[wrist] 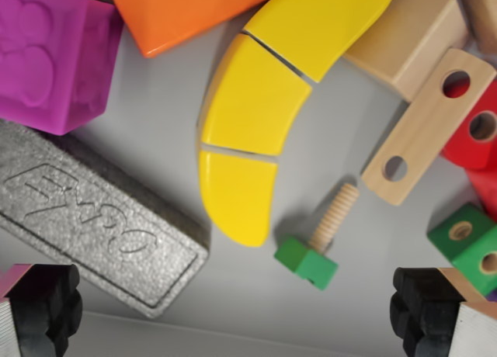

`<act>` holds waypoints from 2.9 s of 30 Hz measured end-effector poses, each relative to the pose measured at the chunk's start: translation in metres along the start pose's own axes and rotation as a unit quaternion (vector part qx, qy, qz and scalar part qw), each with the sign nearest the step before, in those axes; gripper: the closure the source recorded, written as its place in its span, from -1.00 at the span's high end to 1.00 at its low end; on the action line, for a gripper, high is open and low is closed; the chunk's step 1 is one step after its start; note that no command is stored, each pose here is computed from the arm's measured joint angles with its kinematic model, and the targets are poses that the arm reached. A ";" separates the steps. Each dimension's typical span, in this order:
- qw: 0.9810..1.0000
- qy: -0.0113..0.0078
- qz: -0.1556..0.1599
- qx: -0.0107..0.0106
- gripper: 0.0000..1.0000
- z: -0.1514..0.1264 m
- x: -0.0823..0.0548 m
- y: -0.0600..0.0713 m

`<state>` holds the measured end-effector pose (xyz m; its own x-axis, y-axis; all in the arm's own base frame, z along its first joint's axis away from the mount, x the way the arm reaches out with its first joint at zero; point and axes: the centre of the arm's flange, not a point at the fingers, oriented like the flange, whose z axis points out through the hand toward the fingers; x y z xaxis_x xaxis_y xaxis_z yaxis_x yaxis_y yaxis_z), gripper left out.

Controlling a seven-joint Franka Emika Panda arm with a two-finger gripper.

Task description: Pick an object from the bin

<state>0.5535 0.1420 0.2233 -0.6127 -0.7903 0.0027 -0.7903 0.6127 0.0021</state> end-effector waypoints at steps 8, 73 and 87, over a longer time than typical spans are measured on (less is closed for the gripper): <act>1.000 0.002 0.002 -0.002 1.00 0.037 0.001 0.000; 1.000 -0.001 0.004 -0.001 -1.00 0.110 0.001 -0.001; 1.000 -0.002 0.004 0.000 -1.00 0.092 0.000 -0.001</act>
<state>0.5541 0.1409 0.1309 -0.6183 -0.7859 -0.0021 -0.7859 0.6183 0.0014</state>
